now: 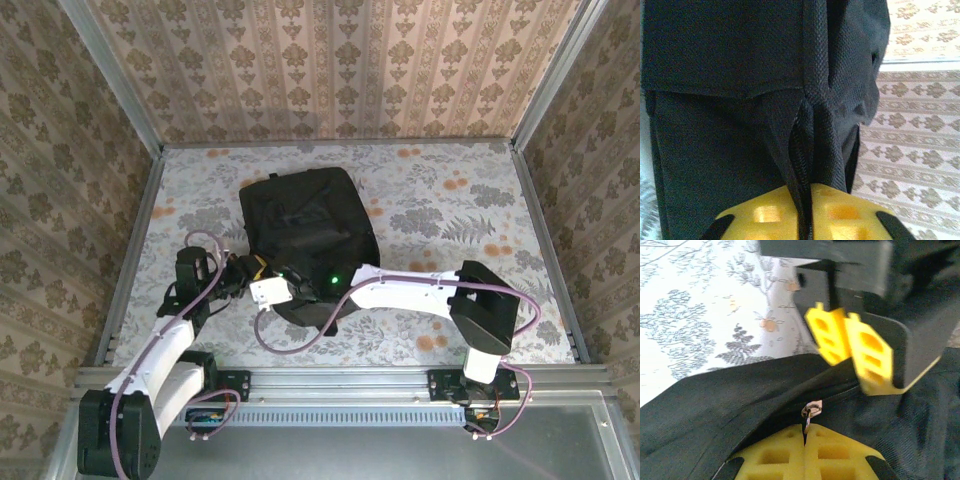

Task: Pack the student bag

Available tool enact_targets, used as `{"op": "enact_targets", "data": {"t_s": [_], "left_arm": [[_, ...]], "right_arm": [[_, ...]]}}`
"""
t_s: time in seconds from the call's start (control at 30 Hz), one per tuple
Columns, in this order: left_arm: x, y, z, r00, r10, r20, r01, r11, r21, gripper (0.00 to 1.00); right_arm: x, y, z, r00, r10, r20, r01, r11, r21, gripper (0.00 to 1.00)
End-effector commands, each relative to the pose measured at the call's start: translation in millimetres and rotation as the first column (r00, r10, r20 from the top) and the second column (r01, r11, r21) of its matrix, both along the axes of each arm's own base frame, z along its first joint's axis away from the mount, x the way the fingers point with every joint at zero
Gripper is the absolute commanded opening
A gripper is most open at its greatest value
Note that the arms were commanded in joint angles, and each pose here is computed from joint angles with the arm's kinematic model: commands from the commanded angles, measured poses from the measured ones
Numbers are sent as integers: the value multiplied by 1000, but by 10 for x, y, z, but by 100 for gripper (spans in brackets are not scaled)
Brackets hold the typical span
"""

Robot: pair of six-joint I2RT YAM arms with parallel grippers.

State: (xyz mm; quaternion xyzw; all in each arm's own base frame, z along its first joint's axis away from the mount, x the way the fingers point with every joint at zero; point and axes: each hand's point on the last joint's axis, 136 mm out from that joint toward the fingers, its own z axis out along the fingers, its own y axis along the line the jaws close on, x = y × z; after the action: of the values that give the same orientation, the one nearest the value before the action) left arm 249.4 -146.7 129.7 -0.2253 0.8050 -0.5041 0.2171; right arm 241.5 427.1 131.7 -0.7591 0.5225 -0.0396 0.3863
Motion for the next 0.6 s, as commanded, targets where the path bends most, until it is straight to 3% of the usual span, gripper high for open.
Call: {"op": "enact_targets", "data": {"t_s": [0.0,0.17,0.27,0.57], "left_arm": [[260,101,282,989,76,124,-78,997,17,20],[247,102,223,991,79,107,-82,996,22,18],[237,122,144,992,89,86,-92,995,39,0],[328,228,14,992,128,22,-130,981,144,0]], "right_arm": [[-85,-85,-260,999,6,-48,-12,992,-123,0],[-52,-26,-269,999,-5,-47,0,994,-105,0],[-60,-12,-243,999,0,-44,-4,994,-107,0],[-178,-188,-211,996,83,-11,-84,974,-210,0]]}}
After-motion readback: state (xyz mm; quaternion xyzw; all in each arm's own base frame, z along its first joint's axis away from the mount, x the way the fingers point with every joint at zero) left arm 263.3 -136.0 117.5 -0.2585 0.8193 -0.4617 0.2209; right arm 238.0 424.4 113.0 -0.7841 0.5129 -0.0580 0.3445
